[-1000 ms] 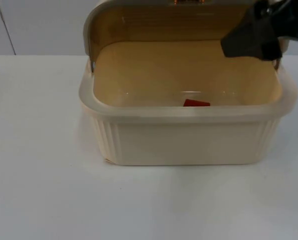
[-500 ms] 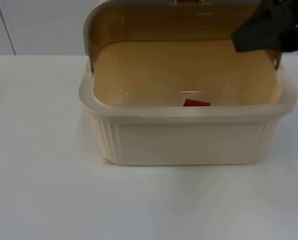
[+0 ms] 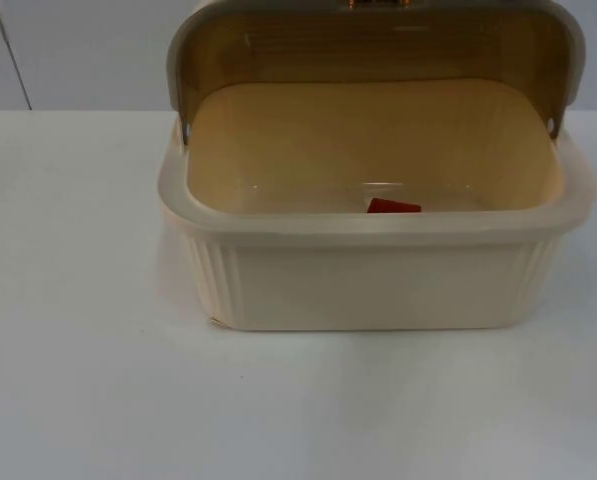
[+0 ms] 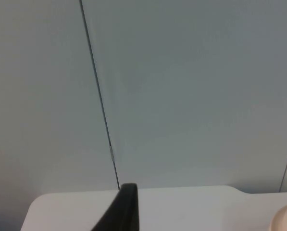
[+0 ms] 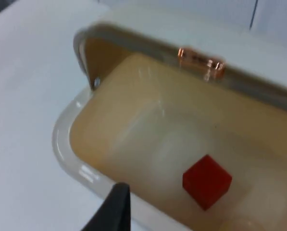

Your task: Open the box lid with the left hand, place the block into the box with the right hand, then close the box lid with the left hand.

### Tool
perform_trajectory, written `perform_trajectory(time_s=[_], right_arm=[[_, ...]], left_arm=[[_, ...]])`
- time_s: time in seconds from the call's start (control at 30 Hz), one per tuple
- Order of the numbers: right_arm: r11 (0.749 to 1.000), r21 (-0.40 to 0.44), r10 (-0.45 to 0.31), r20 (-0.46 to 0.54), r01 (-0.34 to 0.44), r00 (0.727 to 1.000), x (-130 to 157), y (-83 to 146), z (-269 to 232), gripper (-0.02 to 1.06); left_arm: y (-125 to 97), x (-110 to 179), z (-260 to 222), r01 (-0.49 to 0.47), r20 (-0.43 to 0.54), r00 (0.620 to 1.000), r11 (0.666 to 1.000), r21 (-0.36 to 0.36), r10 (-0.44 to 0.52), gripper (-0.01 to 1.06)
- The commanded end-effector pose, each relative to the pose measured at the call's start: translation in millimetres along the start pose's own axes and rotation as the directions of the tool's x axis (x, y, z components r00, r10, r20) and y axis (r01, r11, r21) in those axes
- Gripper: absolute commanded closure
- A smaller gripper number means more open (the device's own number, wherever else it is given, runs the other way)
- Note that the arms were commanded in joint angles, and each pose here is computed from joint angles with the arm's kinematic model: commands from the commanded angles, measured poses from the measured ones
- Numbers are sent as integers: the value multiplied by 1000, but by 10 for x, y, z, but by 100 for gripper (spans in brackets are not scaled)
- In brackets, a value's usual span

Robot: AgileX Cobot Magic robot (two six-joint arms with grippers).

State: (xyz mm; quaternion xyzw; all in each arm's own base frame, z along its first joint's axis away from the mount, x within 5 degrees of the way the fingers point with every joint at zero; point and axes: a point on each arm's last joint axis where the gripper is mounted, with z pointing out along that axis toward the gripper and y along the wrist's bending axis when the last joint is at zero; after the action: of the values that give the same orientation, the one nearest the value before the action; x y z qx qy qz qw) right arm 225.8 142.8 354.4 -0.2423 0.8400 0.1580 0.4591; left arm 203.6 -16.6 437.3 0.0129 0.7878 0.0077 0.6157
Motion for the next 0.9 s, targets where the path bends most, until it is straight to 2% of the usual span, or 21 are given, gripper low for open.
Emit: perform_trajectory(time_s=[0.0, 0.1, 0.17, 0.23, 0.3, 0.43, 0.47, 0.53, 0.6, 0.63, 0.7, 0.77, 0.8, 0.87], right_arm=[[1000, 19, 11, 25, -12, 1000, -118, -37, -127, -1], [998, 50, 33, 61, -36, 998, -284, -137, -239, -1], [990, 118, 63, 117, -76, 991, -442, -343, -379, -1], [987, 135, 70, 126, -87, 990, -466, -394, -408, -1], [972, 202, 93, 128, -118, 987, -498, -589, -504, -1], [917, 356, 154, 95, -178, 983, -409, -981, -736, -1], [917, 356, 154, 95, -178, 983, -409, -981, -736, -1], [872, 447, 175, 92, -198, 980, -335, -1171, -935, -1], [842, 502, 176, 92, -198, 980, -287, -1256, -1101, -1], [842, 502, 176, 92, -198, 980, -287, -1256, -1101, -1], [801, 564, 173, 103, -201, 979, -246, -1314, -1285, -1], [774, 601, 170, 107, -199, 980, -218, -1322, -1413, -1], [764, 613, 167, 111, -200, 980, -208, -1317, -1460, -1], [762, 616, 159, 123, -201, 980, -201, -1283, -1506, -1]], left_arm=[[0, -15, -17, 20, 3, 1000, 1000, 3, -20, 0], [1, -13, -17, 20, 1, 1000, 1000, 3, -20, 0], [1, -13, -17, 20, 1, 1000, 1000, 3, -20, 0], [1, -11, -17, 20, -1, 1000, 1000, 2, -20, 0], [2, -12, -17, 18, -1, 1000, 1000, 1, -18, 0], [5, -7, -17, 15, -6, 1000, 1000, -2, -15, 0], [5, -7, -17, 15, -6, 1000, 1000, -2, -15, 0], [6, -5, -17, 13, -7, 1000, 1000, -4, -13, 0], [6, -5, -17, 13, -7, 1000, 1000, -4, -13, 0], [6, -5, -17, 13, -7, 1000, 1000, -4, -13, 0], [6, -5, -17, 13, -7, 1000, 1000, -4, -13, 0], [6, -5, -17, 13, -7, 1000, 1000, -4, -13, 0], [6, -5, -17, 13, -7, 1000, 1000, -4, -13, 0], [7, -2, -18, 13, -11, 1000, 1000, -5, -13, 0]])
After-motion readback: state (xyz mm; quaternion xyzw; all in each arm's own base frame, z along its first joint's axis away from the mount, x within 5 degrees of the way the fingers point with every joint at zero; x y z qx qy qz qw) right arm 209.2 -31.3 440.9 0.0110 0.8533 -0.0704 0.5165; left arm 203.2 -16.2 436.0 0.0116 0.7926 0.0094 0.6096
